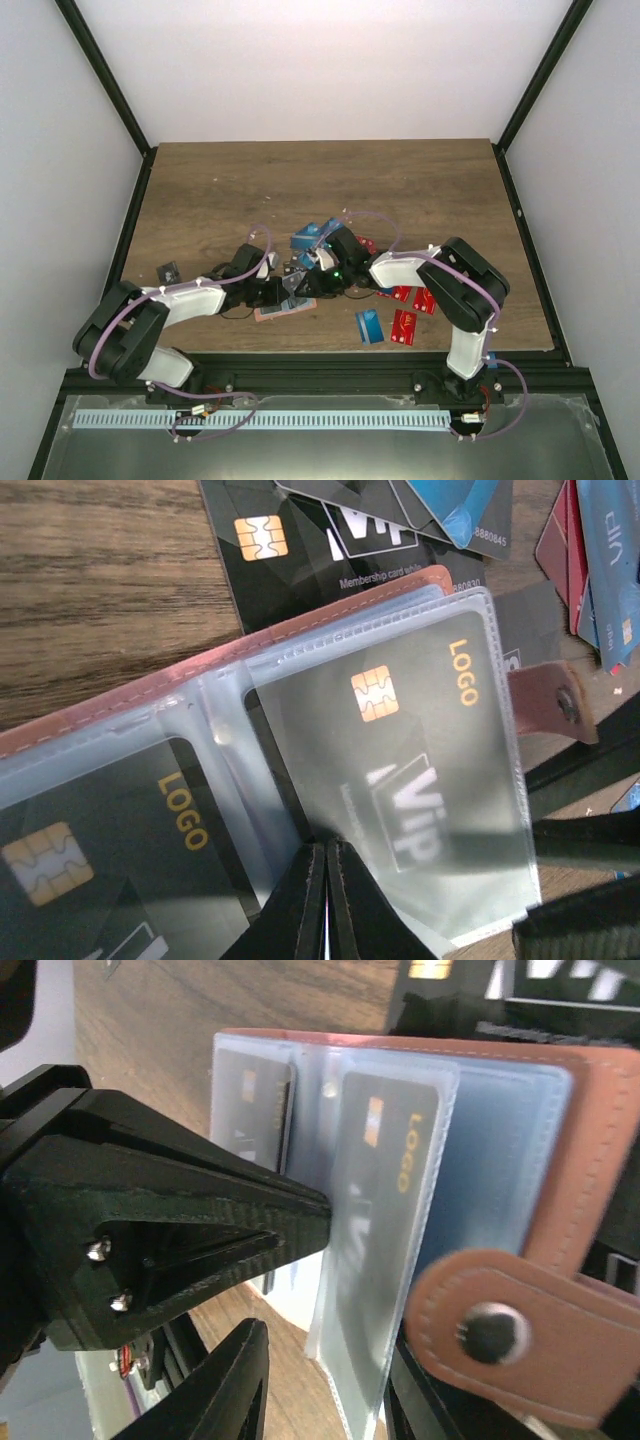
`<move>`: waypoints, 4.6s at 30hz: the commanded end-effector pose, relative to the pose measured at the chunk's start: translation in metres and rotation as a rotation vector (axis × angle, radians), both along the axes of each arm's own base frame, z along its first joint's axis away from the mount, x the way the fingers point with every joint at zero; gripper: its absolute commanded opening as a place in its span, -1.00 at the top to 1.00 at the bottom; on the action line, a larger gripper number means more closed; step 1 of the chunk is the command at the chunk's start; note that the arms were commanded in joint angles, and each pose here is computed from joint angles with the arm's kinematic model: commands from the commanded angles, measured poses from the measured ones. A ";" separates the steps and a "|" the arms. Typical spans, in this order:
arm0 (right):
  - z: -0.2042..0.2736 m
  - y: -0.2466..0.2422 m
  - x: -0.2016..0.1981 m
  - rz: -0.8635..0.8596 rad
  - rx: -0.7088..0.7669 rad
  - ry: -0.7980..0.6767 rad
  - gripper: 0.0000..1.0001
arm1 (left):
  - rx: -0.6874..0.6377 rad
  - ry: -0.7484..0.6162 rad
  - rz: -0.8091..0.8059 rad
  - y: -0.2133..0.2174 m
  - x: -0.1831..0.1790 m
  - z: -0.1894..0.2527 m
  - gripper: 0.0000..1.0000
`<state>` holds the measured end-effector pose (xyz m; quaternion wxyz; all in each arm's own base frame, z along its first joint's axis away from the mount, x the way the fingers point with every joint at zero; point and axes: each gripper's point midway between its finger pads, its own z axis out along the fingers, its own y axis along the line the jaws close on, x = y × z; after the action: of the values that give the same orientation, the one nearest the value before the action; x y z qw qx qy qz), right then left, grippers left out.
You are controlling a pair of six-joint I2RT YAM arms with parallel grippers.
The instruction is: Put the credit cards into the card holder
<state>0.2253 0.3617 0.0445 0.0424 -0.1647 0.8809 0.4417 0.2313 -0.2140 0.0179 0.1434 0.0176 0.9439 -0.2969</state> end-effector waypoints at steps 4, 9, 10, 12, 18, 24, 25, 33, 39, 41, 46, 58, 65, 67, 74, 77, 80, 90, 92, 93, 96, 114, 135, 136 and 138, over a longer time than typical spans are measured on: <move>0.033 0.031 -0.003 0.083 0.110 -0.032 0.33 | 0.107 -0.048 0.047 0.021 0.003 0.018 0.85; 0.039 0.046 -0.005 0.109 0.126 -0.034 0.33 | 0.114 -0.101 0.087 0.032 0.002 0.044 0.70; 0.040 0.049 -0.006 0.115 0.127 -0.033 0.33 | 0.114 -0.108 0.096 0.034 0.002 0.048 0.66; 0.040 0.057 -0.008 0.128 0.125 -0.033 0.33 | 0.118 -0.124 0.110 0.038 0.000 0.057 0.60; 0.034 0.081 -0.014 0.163 0.111 -0.022 0.32 | 0.101 -0.165 0.177 0.051 -0.005 0.076 0.50; 0.042 0.100 -0.022 0.212 0.150 -0.016 0.29 | 0.063 -0.227 0.253 0.063 -0.009 0.090 0.46; 0.047 0.100 -0.023 0.217 0.161 -0.022 0.28 | 0.056 -0.235 0.257 0.064 -0.009 0.093 0.46; 0.069 0.052 -0.022 0.096 0.015 -0.155 0.20 | -0.077 -0.266 0.126 0.033 -0.010 0.109 0.45; 0.045 -0.041 -0.042 -0.133 -0.229 -0.138 0.18 | -0.154 -0.283 -0.055 -0.019 -0.019 0.112 0.42; 0.044 -0.074 -0.051 -0.220 -0.282 -0.126 0.15 | -0.168 -0.283 -0.109 -0.039 -0.022 0.109 0.42; 0.036 -0.135 -0.066 -0.378 -0.413 -0.114 -0.03 | -0.192 -0.261 -0.227 -0.083 -0.028 0.098 0.41; -0.013 -0.187 -0.056 -0.517 -0.728 -0.089 -0.06 | -0.154 -0.182 -0.416 -0.137 -0.045 0.059 0.40; -0.036 -0.167 -0.069 -0.390 -0.716 -0.004 -0.02 | -0.127 -0.206 -0.406 -0.129 -0.044 0.055 0.40; -0.041 -0.162 -0.077 -0.355 -0.703 0.021 -0.02 | -0.119 -0.211 -0.404 -0.125 -0.044 0.054 0.40; -0.036 -0.123 -0.107 -0.214 -0.615 0.063 -0.02 | -0.082 -0.244 -0.380 -0.107 -0.043 0.055 0.40; -0.036 -0.112 -0.123 -0.180 -0.623 0.094 -0.03 | -0.073 -0.245 -0.378 -0.100 -0.045 0.055 0.40; -0.037 -0.108 -0.128 -0.187 -0.649 0.100 -0.04 | -0.074 -0.243 -0.404 -0.096 -0.052 0.053 0.40; 0.015 -0.112 -0.100 -0.352 -0.610 -0.003 -0.29 | -0.167 -0.191 -0.495 -0.101 -0.076 0.048 0.39; 0.016 -0.120 -0.110 -0.358 -0.595 0.042 -0.39 | -0.188 -0.183 -0.520 -0.103 -0.081 0.049 0.40; 0.013 -0.125 -0.116 -0.359 -0.589 0.067 -0.43 | -0.199 -0.179 -0.535 -0.104 -0.084 0.050 0.40; 0.008 -0.137 -0.134 -0.366 -0.552 0.141 -0.50 | -0.220 -0.167 -0.579 -0.108 -0.093 0.050 0.40; -0.028 -0.143 -0.148 -0.455 -0.314 0.232 -0.59 | -0.226 -0.091 -0.648 -0.118 -0.119 0.033 0.41; -0.048 -0.149 -0.133 -0.544 -0.086 0.225 0.44 | -0.228 -0.121 -0.577 -0.116 -0.110 0.046 0.48; -0.047 -0.148 -0.132 -0.542 -0.084 0.220 0.51 | -0.230 -0.123 -0.574 -0.116 -0.110 0.048 0.48; -0.042 -0.146 -0.130 -0.532 -0.078 0.206 0.71 | -0.228 -0.134 -0.560 -0.115 -0.108 0.053 0.48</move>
<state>0.0804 0.2241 0.0063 0.0215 0.1030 0.9057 0.4107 0.1207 -0.3296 0.0598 0.1002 0.2865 0.8541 -0.4224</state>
